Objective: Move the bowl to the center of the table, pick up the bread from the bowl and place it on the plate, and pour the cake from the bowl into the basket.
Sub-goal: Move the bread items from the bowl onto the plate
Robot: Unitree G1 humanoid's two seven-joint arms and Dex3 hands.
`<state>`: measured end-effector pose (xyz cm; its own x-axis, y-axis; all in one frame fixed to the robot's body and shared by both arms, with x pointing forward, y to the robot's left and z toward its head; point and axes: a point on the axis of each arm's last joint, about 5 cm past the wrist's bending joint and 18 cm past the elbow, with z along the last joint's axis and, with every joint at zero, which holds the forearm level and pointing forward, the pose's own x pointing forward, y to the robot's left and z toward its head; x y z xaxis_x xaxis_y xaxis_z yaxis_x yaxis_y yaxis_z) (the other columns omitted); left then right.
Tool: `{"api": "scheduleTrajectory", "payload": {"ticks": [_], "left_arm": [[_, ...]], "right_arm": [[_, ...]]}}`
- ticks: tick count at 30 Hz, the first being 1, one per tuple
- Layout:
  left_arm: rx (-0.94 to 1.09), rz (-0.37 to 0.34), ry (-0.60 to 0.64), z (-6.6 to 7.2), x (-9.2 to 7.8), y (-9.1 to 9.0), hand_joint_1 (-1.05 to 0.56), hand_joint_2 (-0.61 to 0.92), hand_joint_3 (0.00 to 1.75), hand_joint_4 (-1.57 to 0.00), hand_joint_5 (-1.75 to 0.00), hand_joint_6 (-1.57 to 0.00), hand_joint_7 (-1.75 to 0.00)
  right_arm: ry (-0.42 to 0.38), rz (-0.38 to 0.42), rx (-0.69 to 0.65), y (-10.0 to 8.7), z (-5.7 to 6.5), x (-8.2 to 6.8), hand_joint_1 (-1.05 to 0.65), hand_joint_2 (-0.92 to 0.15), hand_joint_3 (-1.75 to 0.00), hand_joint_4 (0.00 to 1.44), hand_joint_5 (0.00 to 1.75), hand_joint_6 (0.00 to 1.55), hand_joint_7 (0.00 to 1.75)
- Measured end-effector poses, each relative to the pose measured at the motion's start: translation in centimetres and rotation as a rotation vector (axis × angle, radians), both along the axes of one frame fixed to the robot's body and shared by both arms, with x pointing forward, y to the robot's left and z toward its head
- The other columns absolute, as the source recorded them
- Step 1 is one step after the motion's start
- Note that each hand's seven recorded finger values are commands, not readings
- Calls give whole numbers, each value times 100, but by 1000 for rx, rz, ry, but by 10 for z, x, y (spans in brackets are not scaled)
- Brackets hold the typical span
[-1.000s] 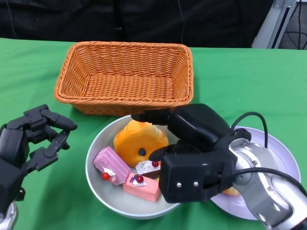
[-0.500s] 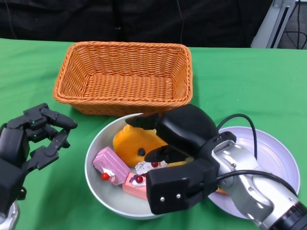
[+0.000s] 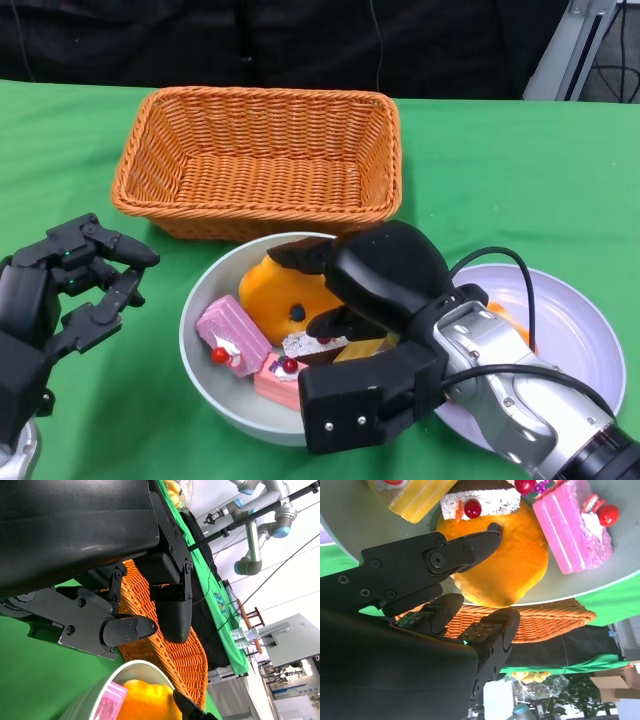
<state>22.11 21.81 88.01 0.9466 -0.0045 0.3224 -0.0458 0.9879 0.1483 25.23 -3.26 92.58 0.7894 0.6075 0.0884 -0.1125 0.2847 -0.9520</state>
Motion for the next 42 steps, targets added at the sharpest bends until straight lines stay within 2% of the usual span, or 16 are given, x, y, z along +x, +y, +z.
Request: {"api": "scheduleTrajectory", "payload": {"ticks": [11,21,27,30,33,38,42], "left_arm": [[0,0,0,0,0,0,-10,83,48,-79,-149,-82,-106],[0,0,2,0,0,0,-10,82,49,-79,-149,-83,-103],[0,0,1,0,0,0,-11,82,48,-79,-148,-83,-101],[1,-1,-2,0,0,0,-11,82,48,-79,-148,-84,-100],[7,-1,-3,0,0,0,-11,82,49,-80,-149,-85,-101],[7,3,-4,0,0,0,-11,81,52,-80,-148,-84,-102],[14,4,-2,0,0,0,-10,80,53,-80,-147,-84,-102]], "right_arm": [[9,-7,-17,1,-2,1,-59,-86,0,67,0,56,0],[83,20,3,9,-3,3,-56,-86,0,65,0,53,0],[134,46,70,9,-5,5,-48,-84,0,79,6,59,2],[144,65,119,9,-7,5,-38,-83,0,92,13,68,5],[142,71,161,9,-9,6,-33,-84,-1,94,16,73,5],[132,70,216,7,-12,7,-26,-88,0,68,81,86,2],[123,90,259,8,-11,6,-27,-91,0,59,106,90,4]]}}
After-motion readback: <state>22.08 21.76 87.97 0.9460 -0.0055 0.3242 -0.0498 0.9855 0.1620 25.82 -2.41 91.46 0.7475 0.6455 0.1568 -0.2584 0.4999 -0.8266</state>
